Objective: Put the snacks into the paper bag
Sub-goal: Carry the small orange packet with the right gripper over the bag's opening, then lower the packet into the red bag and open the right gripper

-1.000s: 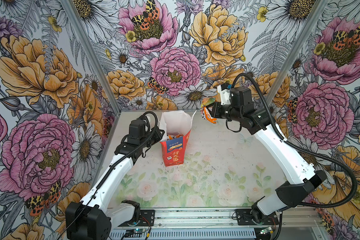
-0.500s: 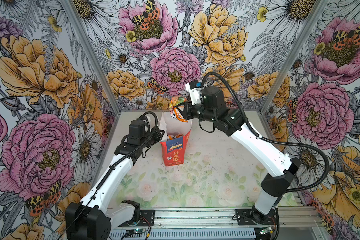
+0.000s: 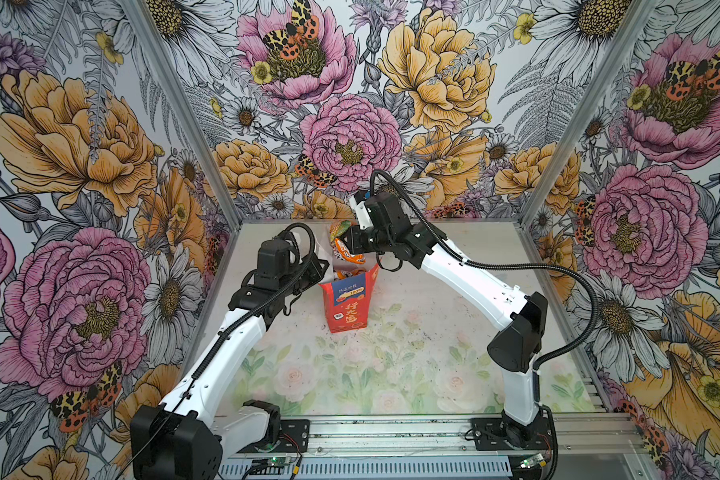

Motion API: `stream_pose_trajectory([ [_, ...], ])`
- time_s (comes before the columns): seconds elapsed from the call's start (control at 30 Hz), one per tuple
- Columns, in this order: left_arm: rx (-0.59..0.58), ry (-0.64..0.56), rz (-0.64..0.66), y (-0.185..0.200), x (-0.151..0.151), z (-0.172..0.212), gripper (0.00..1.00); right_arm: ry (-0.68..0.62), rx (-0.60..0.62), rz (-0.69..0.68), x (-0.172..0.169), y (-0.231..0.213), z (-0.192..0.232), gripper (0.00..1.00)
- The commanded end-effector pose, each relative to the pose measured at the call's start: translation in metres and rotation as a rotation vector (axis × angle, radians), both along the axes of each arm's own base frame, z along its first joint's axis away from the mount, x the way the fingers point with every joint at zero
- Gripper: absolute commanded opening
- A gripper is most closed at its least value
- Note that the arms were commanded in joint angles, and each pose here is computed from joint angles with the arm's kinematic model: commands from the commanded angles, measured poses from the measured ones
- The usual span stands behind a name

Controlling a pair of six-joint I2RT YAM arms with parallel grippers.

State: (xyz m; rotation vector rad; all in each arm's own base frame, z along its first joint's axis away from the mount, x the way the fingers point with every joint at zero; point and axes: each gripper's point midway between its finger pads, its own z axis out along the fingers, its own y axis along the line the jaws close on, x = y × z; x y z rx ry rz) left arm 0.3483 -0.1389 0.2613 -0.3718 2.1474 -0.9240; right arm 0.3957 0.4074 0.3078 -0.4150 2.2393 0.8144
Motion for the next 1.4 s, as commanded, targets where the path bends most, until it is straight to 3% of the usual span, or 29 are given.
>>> stream_pose_trajectory([
  [0.0, -0.045, -0.119, -0.017, -0.001, 0.003, 0.033, 0.00, -0.022, 0.012, -0.021, -0.003, -0.005, 0.021, 0.00],
  [0.53, -0.049, -0.125, -0.012, -0.001, 0.003, 0.037, 0.00, 0.137, -0.171, 0.009, -0.026, -0.016, -0.013, 0.00],
  [1.37, -0.054, -0.117, -0.006, -0.001, 0.010, 0.034, 0.00, 0.259, -0.256, 0.047, -0.048, -0.025, -0.033, 0.00],
])
